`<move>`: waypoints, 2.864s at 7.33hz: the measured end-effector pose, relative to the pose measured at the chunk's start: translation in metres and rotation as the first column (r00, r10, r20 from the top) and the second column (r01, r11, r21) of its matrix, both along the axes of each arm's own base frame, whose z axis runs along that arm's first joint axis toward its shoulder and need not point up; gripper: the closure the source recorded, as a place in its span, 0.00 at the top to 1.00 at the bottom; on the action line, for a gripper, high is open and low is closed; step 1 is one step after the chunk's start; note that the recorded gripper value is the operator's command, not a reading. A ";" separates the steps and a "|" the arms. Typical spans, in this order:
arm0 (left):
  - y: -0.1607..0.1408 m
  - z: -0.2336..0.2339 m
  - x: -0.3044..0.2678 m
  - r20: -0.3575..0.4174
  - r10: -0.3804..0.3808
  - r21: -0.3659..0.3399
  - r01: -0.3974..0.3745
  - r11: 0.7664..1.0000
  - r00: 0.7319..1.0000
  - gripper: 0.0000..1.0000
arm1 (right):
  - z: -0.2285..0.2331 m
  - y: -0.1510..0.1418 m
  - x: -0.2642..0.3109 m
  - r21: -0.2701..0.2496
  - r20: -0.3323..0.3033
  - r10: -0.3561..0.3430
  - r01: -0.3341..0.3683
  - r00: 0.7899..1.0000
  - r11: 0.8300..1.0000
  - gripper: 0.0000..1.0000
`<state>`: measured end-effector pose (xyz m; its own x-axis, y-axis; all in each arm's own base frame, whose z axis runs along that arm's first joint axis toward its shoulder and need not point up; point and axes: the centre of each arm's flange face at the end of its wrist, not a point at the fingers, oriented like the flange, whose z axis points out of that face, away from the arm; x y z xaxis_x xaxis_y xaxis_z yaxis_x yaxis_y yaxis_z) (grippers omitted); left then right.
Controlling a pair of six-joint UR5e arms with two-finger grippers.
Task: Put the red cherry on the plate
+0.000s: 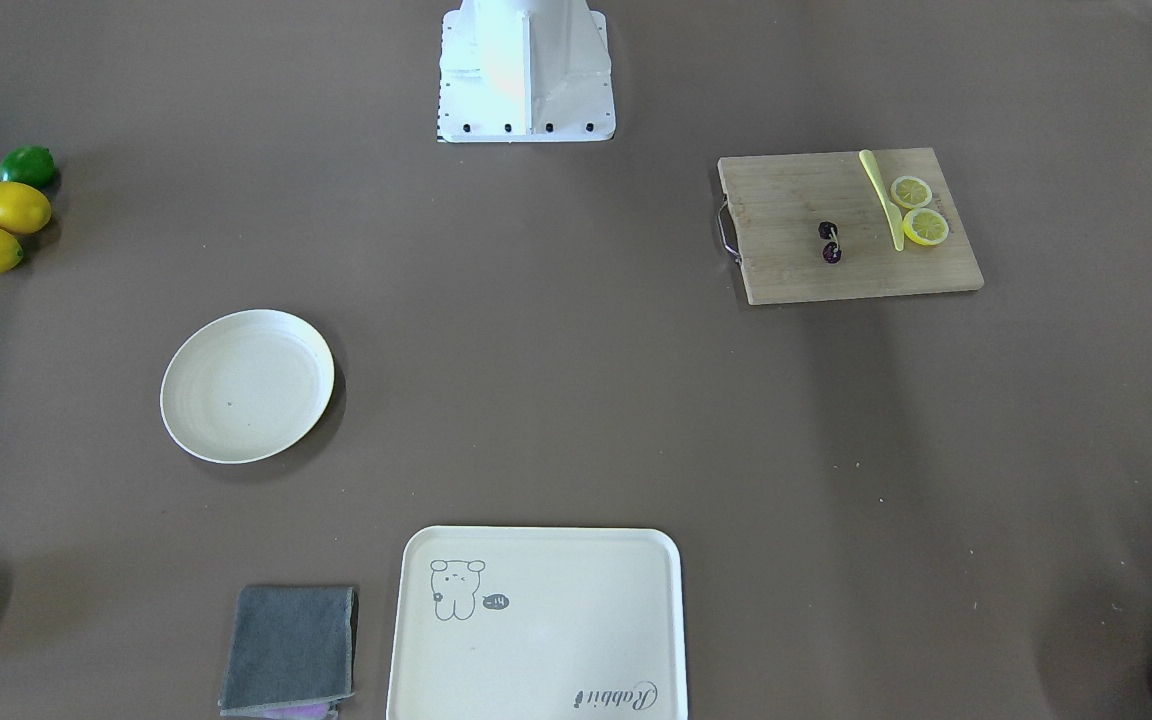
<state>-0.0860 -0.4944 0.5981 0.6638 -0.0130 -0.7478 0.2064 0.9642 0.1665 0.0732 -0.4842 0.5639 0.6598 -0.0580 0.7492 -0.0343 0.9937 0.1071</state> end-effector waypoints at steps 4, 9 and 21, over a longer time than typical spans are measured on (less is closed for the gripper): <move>0.000 0.001 0.000 0.000 -0.001 -0.002 0.001 1.000 1.000 0.98 | -0.046 -0.041 -0.076 0.029 -0.009 -0.012 0.012 1.000 1.000 1.00; -0.002 0.000 0.001 0.000 0.001 -0.003 -0.001 1.000 1.000 0.98 | -0.074 -0.067 -0.238 0.061 0.002 0.011 -0.011 1.000 0.998 1.00; 0.001 0.009 0.000 0.008 0.002 -0.010 -0.002 1.000 1.000 0.98 | -0.060 -0.022 -0.404 0.051 0.014 0.013 -0.014 1.000 0.999 0.00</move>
<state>-0.0865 -0.4938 0.6073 0.6699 -0.0193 -0.7422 0.2031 0.9663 0.1581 -0.3307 -0.5066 0.5042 0.6501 -0.0877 0.7547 -0.0497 0.9863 0.1574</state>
